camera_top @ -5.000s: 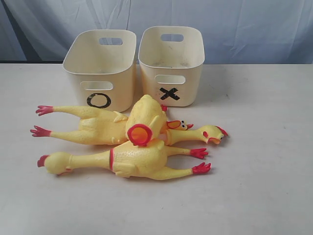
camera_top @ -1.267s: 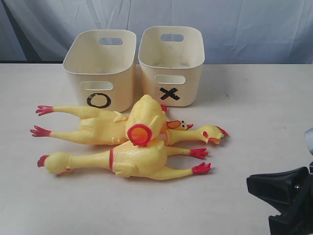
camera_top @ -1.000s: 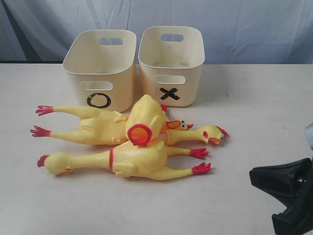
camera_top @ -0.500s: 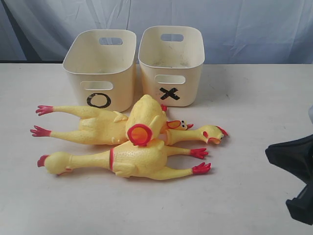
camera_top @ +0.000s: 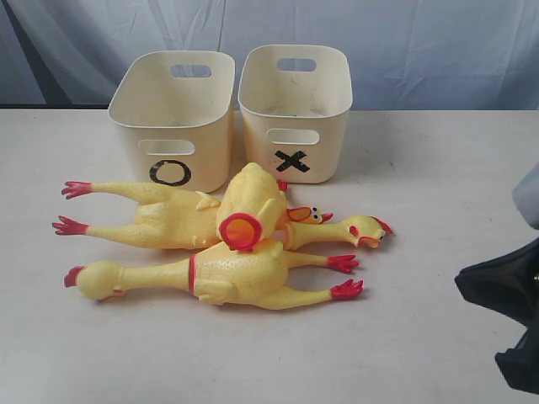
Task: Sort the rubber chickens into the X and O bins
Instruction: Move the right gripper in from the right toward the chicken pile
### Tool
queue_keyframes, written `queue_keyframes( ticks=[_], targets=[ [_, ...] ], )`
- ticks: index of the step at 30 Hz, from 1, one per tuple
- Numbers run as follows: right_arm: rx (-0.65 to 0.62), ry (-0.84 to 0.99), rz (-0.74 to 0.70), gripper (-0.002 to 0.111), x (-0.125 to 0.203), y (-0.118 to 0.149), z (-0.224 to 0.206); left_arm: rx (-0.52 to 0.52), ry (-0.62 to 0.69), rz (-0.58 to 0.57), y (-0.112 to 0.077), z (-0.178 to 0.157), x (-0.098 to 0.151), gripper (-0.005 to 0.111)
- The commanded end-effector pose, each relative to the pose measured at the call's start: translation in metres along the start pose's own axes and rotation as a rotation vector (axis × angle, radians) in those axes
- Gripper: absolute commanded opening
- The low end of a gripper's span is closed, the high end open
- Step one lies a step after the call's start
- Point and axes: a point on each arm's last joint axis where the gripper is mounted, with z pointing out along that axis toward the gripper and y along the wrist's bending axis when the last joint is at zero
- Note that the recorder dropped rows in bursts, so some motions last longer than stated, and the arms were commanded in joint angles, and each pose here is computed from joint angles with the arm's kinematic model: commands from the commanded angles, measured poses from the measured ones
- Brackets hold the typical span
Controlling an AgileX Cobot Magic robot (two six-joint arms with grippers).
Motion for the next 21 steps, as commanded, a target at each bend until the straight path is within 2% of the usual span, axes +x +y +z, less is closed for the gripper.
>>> queue_keyframes(
  ticks=[1,11,15,21],
  targets=[
    [-0.040,0.010,0.000,0.001,-0.014,0.002,-0.009,-0.001,-0.007,0.003,0.000,0.000,0.001,0.000],
    [-0.103,-0.019,0.154,0.001,-0.038,0.008,-0.031,-0.001,-0.007,0.003,0.000,0.000,0.001,0.000],
    [-0.111,0.000,0.155,0.001,-0.038,0.008,-0.029,-0.001,-0.007,0.003,0.000,0.000,0.001,0.000],
    [-0.051,0.040,0.121,0.001,-0.037,0.001,-0.023,-0.001,-0.007,0.003,0.000,0.000,0.001,0.000]
  ],
)
